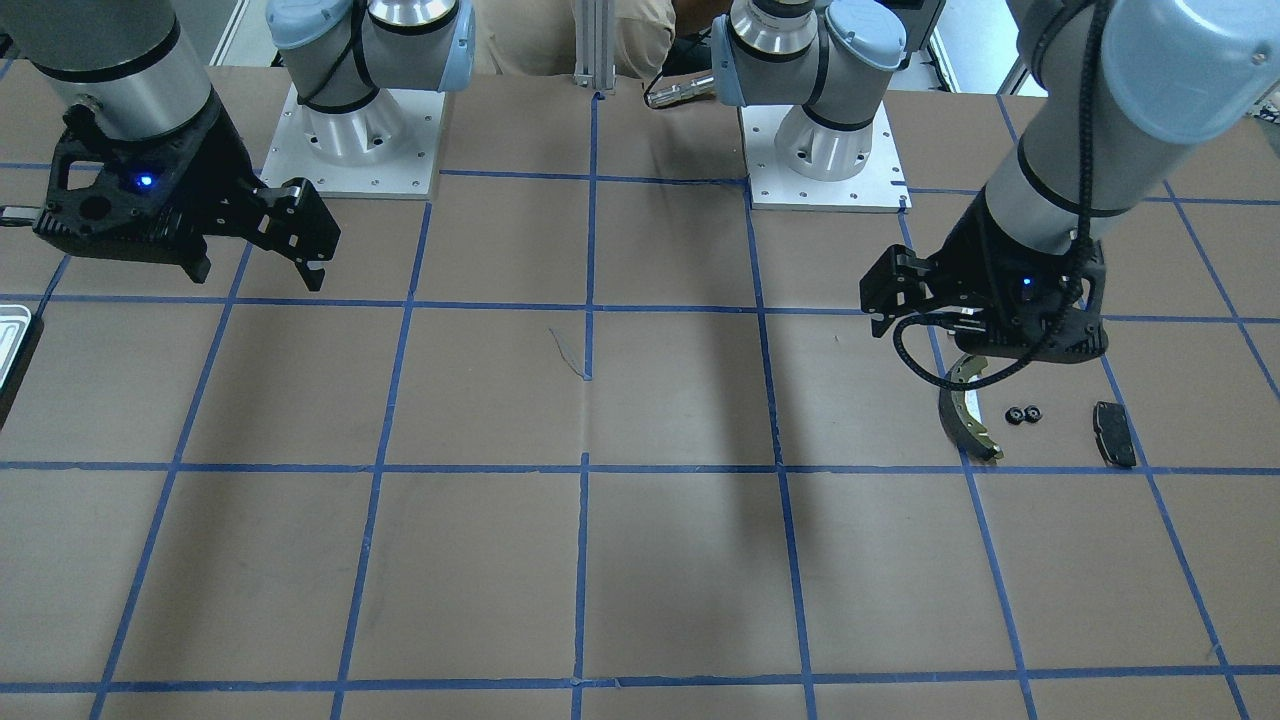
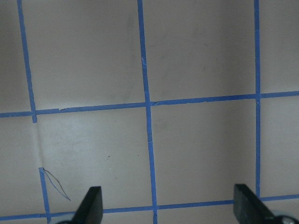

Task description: Place bearing gear from tray to pile

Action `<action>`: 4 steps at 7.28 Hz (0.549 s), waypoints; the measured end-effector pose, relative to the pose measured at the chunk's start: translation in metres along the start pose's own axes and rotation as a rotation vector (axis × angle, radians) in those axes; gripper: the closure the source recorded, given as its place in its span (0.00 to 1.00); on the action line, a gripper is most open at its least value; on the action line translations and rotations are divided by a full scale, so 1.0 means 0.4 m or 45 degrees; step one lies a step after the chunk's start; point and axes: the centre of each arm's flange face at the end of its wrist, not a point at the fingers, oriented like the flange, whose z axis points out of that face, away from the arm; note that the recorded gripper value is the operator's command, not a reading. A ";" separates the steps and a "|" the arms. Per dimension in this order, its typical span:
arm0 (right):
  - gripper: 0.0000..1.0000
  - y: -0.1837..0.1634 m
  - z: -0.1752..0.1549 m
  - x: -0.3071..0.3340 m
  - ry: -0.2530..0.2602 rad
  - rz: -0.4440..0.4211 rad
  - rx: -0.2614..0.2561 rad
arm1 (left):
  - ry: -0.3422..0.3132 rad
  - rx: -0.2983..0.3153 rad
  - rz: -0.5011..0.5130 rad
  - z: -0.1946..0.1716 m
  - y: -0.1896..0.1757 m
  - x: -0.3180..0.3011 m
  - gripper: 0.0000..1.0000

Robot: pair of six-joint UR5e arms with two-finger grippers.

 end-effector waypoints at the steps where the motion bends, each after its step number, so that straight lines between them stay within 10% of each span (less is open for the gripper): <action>1: 0.00 -0.001 0.000 0.000 0.000 0.000 0.003 | 0.000 -0.004 -0.001 0.003 0.027 0.020 0.00; 4: 0.00 -0.001 0.000 0.000 0.002 0.001 0.003 | 0.040 0.032 -0.004 0.018 0.090 0.048 0.00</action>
